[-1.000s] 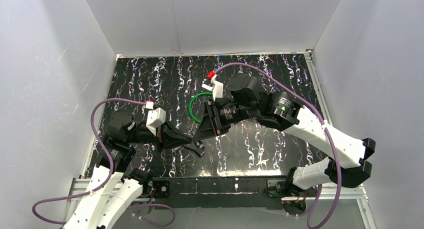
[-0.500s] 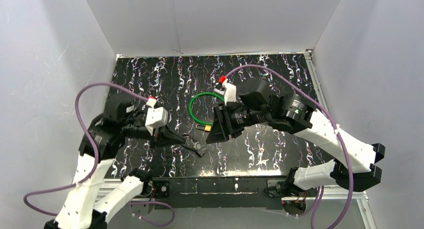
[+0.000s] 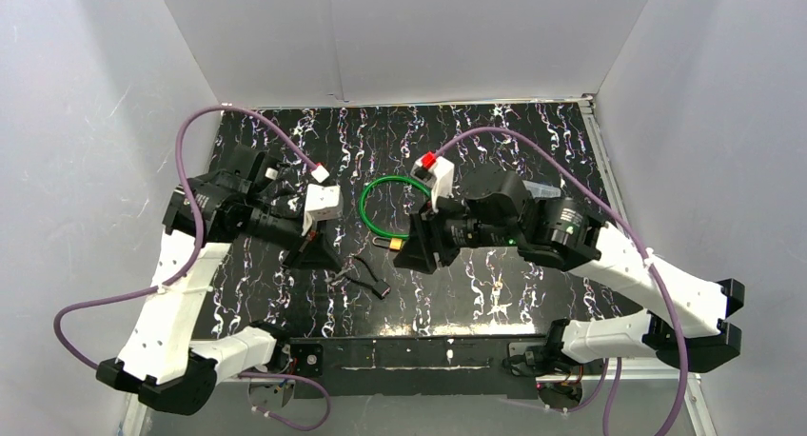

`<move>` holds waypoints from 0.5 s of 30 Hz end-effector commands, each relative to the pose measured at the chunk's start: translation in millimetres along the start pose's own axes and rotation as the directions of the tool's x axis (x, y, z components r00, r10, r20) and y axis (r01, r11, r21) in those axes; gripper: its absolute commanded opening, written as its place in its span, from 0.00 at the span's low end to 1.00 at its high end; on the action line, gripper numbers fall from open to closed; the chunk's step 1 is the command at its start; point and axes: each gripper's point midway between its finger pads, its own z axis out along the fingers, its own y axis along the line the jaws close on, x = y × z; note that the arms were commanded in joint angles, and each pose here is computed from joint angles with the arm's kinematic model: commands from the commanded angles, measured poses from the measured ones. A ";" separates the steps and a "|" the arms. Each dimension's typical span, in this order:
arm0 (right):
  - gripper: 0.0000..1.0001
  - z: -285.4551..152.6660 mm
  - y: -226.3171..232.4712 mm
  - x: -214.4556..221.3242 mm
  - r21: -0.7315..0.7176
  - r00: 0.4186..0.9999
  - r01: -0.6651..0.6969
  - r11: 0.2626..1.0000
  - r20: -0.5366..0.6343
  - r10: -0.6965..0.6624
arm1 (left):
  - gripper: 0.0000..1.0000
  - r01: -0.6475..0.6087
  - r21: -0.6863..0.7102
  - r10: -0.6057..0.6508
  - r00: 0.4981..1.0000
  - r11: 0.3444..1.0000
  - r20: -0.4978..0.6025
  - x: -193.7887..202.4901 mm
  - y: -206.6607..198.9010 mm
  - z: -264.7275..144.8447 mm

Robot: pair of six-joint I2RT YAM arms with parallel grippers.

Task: Unlock with the key
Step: Pick up the key from the center of the board.

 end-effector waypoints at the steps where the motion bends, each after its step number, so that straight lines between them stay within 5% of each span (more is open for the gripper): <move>1: 0.53 9.1 37.7 -44.2 -0.128 0.957 0.209 0.969 0.228 -0.176 | 0.00 0.052 0.043 -0.049 0.996 0.998 -0.069 6.3 -28.5 -13.2; 10: 0.48 23.0 65.1 -64.4 -0.180 0.892 0.350 0.919 0.364 -0.268 | 0.00 0.060 0.046 -0.055 0.993 0.997 -0.101 8.5 -31.5 -12.5; 15: 0.42 46.0 69.2 -54.2 -0.210 0.914 0.345 0.915 0.298 -0.276 | 0.00 0.055 0.037 -0.051 0.994 0.998 -0.098 11.1 -36.5 -14.5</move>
